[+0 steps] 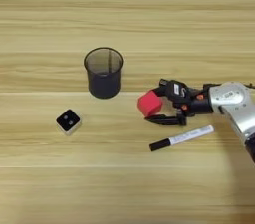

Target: Move the objects on the table

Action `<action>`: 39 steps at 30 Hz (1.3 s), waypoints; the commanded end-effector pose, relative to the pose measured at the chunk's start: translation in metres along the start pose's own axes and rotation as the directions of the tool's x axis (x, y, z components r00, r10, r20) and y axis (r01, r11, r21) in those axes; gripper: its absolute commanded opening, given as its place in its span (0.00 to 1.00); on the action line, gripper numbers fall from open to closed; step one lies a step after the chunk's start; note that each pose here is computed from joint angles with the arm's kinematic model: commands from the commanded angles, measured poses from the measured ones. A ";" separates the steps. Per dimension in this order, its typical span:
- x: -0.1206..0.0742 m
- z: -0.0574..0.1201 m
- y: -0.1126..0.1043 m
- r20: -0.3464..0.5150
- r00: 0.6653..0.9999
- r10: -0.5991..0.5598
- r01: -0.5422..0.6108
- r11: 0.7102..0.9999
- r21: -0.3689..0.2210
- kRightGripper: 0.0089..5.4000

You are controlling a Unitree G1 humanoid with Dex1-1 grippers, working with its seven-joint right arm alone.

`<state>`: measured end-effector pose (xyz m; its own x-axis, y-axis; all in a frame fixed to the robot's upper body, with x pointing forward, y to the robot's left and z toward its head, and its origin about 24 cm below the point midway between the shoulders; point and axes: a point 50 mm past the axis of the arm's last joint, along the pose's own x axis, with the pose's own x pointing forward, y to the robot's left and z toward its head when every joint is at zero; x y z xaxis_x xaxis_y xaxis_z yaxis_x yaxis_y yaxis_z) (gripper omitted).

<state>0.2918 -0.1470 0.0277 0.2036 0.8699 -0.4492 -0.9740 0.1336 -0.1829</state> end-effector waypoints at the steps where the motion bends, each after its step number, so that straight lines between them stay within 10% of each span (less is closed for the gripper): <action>1: -0.007 0.017 -0.020 0.002 0.998 -0.066 0.066 0.995 -0.081 0.61; 15: -0.004 0.012 -0.021 -0.014 0.998 -0.069 0.068 0.995 -0.069 0.61; 32: -0.002 0.022 -0.025 0.024 0.996 -0.080 0.082 0.993 -0.086 0.99; 39: -0.004 0.028 -0.024 0.046 0.996 -0.076 0.080 0.992 -0.097 0.99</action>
<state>0.2960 -0.1410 0.0280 0.2142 0.8716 -0.4410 -0.9712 0.1417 -0.1915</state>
